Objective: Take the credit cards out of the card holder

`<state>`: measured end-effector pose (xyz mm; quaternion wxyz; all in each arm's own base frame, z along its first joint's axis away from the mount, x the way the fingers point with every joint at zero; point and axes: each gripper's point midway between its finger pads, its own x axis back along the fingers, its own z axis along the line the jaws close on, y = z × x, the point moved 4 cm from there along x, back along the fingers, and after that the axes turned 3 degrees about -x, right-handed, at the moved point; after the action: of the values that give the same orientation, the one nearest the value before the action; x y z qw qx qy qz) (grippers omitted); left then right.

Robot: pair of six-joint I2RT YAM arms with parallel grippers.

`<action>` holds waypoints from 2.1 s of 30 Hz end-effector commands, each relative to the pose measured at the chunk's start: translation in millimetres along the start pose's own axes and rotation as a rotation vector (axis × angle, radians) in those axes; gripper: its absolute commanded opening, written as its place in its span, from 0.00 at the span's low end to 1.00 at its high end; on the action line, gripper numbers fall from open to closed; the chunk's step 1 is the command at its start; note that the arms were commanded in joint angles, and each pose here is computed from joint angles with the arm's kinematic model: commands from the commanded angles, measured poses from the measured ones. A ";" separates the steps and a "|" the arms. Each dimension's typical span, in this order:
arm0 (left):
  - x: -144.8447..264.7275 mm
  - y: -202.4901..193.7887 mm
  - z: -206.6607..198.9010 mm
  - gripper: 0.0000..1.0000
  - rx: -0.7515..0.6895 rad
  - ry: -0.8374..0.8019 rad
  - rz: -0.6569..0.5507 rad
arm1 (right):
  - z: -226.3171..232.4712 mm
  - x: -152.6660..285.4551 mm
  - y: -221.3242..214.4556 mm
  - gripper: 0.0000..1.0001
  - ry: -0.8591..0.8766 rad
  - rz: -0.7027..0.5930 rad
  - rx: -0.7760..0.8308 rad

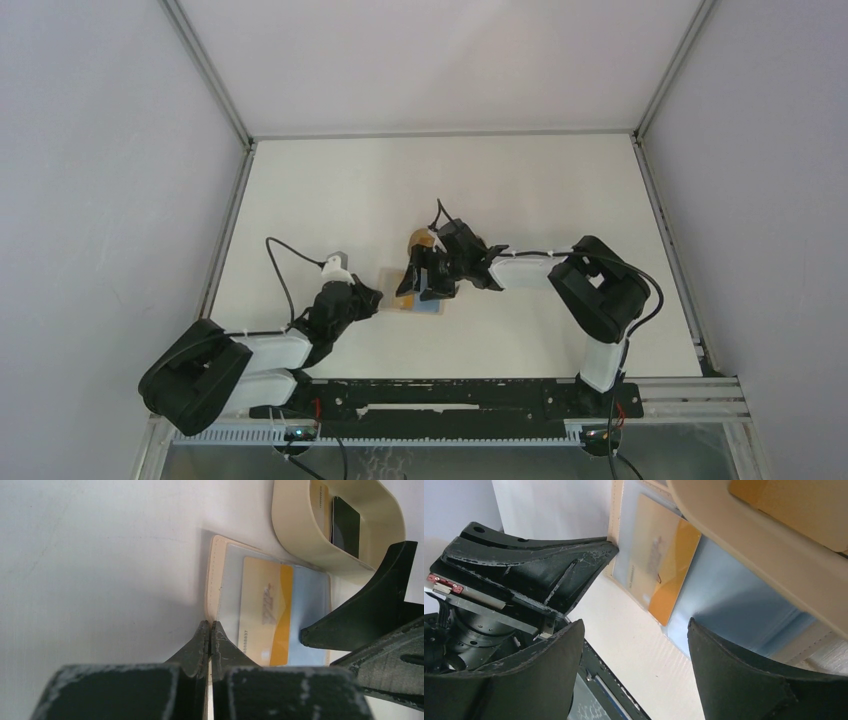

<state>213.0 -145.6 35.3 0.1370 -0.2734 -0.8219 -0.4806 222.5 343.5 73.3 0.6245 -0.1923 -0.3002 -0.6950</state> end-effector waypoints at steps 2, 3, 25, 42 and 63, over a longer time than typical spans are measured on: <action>5.8 -22.0 25.8 0.00 -0.044 0.096 0.077 | 3.3 -9.3 9.7 0.84 0.027 -0.052 0.005; 6.1 -21.9 25.4 0.00 -0.043 0.093 0.077 | 2.8 -11.8 9.6 0.84 0.030 -0.051 0.000; 8.6 -29.3 25.3 0.00 -0.046 0.074 0.115 | 20.7 -15.0 0.2 0.83 0.327 -0.090 -0.070; 9.5 -30.2 24.4 0.00 -0.040 0.073 0.112 | 33.8 -32.5 -2.6 0.81 0.360 -0.044 -0.114; 9.6 -31.6 25.8 0.00 -0.035 0.080 0.113 | 41.1 26.1 13.2 0.80 0.315 -0.119 -0.066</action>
<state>212.7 -144.9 34.9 0.1363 -0.2698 -0.8230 -0.4809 224.3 353.8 93.8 0.6182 -0.1246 -0.1752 -0.7560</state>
